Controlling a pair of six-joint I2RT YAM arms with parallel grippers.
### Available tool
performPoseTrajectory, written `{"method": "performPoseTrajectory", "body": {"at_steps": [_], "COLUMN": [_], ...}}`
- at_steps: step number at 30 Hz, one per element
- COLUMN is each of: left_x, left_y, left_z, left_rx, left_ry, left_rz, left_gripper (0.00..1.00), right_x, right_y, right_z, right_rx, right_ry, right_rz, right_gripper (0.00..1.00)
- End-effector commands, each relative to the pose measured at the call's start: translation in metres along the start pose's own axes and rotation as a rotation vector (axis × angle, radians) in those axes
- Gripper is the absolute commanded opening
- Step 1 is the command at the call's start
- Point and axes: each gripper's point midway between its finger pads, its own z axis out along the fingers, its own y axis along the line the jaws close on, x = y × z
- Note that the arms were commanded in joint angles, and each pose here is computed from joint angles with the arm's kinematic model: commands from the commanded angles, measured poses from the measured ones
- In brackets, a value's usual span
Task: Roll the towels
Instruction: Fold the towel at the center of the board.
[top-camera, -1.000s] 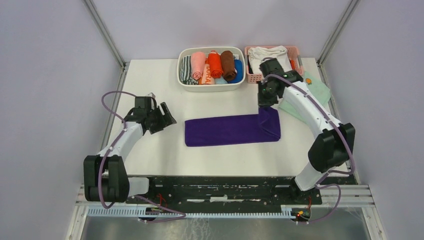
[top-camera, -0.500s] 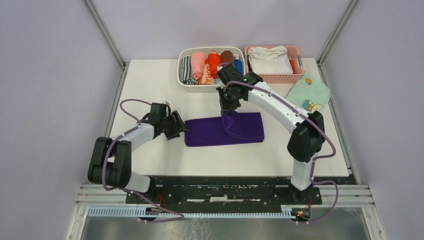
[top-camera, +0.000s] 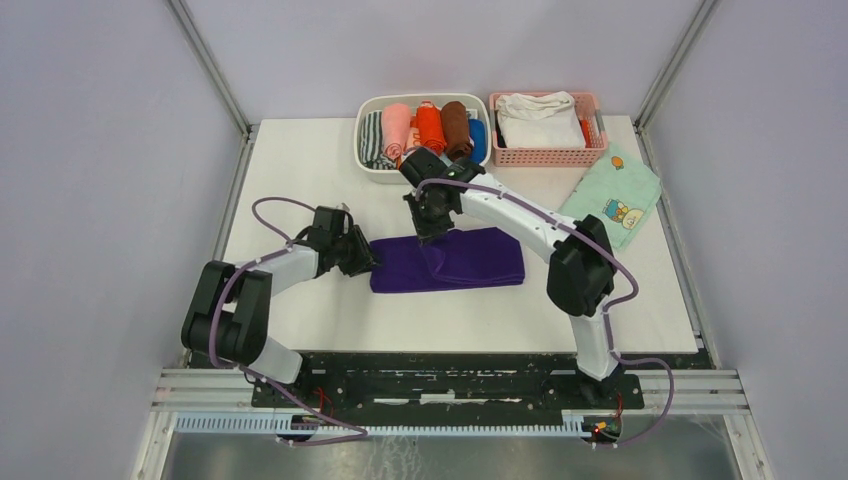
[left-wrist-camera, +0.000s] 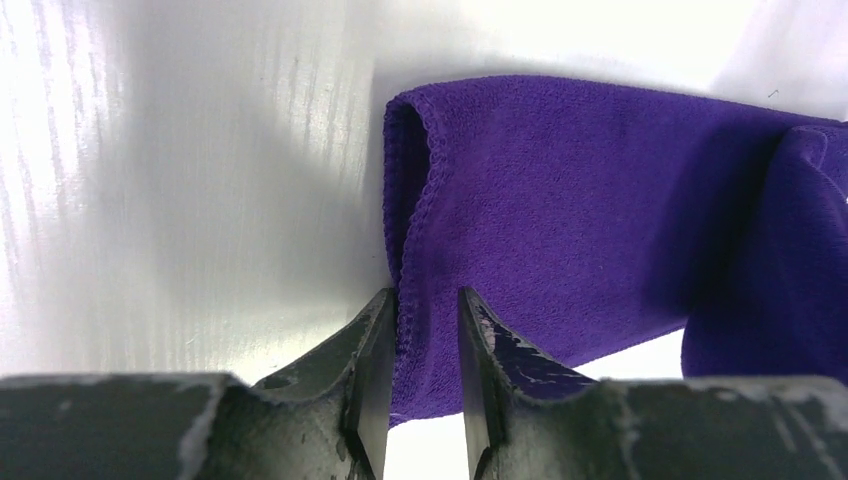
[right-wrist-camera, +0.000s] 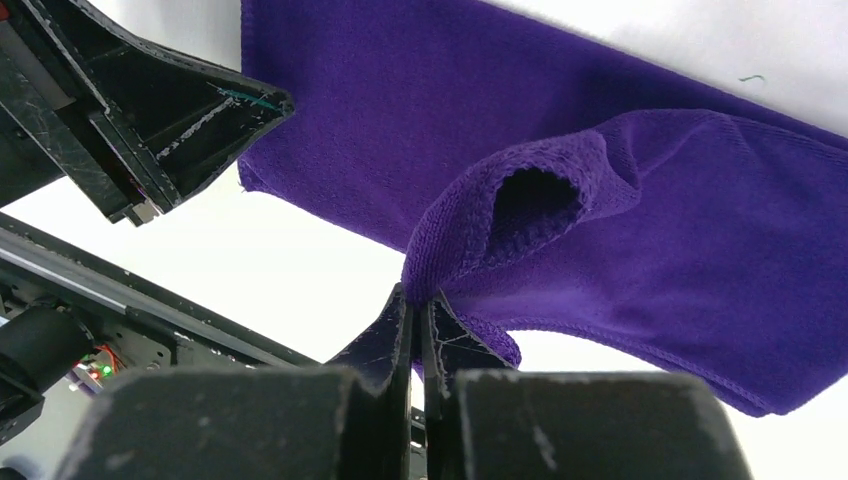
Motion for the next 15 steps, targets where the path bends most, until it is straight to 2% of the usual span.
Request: {"method": "performPoseTrajectory", "body": {"at_steps": [1,15], "left_x": [0.005,0.01], "left_y": [0.007,0.007], "left_z": [0.008,0.011], "left_rx": [-0.038,-0.05], "left_ry": [-0.002,0.008], "left_rz": [-0.006,0.012], "left_gripper": [0.35,0.32], "right_x": [-0.018,-0.025], "right_y": [0.027,0.055], "right_z": [-0.005,-0.003], "right_rx": [-0.053,-0.104], "right_ry": [-0.069,-0.101], "right_rz": [-0.025,-0.068], "right_gripper": [0.07,0.07]}}
